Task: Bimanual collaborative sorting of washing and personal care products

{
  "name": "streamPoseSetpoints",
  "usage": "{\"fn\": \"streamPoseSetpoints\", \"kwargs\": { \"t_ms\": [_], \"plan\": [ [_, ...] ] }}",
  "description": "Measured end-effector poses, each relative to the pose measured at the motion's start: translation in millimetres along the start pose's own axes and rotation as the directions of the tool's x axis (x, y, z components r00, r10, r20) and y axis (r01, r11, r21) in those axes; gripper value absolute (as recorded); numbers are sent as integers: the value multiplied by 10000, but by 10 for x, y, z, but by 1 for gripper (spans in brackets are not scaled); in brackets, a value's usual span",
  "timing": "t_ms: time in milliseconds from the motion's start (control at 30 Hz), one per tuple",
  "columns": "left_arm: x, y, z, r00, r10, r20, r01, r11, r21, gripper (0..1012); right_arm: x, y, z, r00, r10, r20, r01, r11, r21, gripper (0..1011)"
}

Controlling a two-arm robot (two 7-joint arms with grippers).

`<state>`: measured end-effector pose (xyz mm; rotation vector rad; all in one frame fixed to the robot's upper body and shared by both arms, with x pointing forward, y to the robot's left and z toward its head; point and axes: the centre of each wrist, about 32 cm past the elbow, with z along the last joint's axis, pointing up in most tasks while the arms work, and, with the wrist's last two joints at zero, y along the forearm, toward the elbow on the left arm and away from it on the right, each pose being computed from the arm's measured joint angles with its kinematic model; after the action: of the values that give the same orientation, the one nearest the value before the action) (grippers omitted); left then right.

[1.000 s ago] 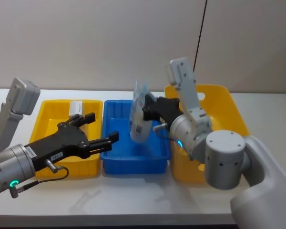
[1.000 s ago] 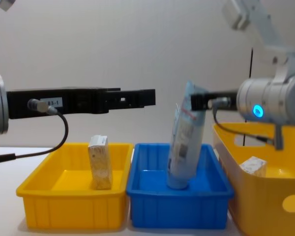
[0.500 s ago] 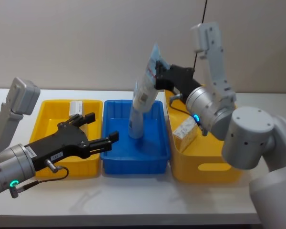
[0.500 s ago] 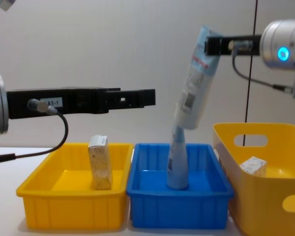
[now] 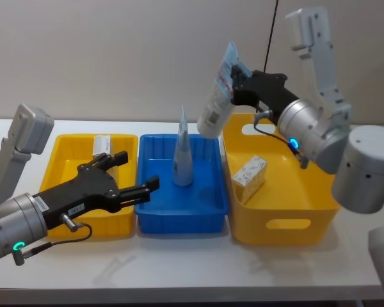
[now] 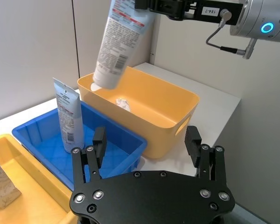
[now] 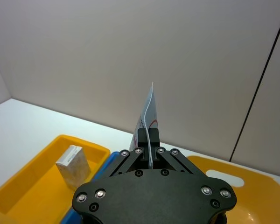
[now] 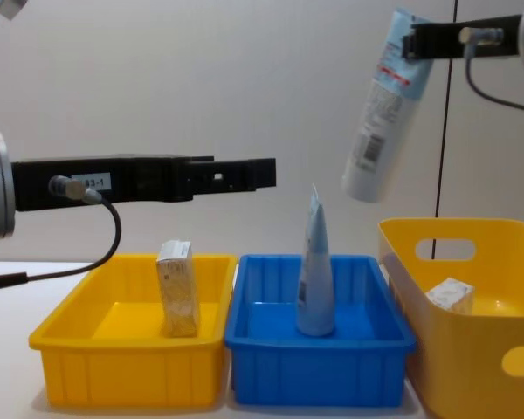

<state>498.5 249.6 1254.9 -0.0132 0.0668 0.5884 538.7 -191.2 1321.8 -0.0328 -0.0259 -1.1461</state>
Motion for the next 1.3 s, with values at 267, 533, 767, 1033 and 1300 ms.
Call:
{"fn": "streamPoseSetpoints", "kwargs": {
  "t_ms": [267,533,767,1033,1300],
  "plan": [
    [0,0,0,10000,0,0,0,10000,0,1001,198,-85,60,9995,-34,321,42,9996,-275,0],
    [0,0,0,10000,0,0,0,10000,0,1001,369,-162,59,9978,-256,604,286,9983,-504,0],
    [0,0,0,10000,0,0,0,10000,0,1001,491,-240,-4,9960,-461,769,518,9959,-736,0],
    [0,0,0,10000,0,0,0,10000,0,1001,610,-314,-126,9937,-678,892,776,9908,-1107,0],
    [0,0,0,10000,0,1,0,10000,0,1001,720,-354,-289,9908,-873,1035,1033,9815,-1613,0]
  ]
}}
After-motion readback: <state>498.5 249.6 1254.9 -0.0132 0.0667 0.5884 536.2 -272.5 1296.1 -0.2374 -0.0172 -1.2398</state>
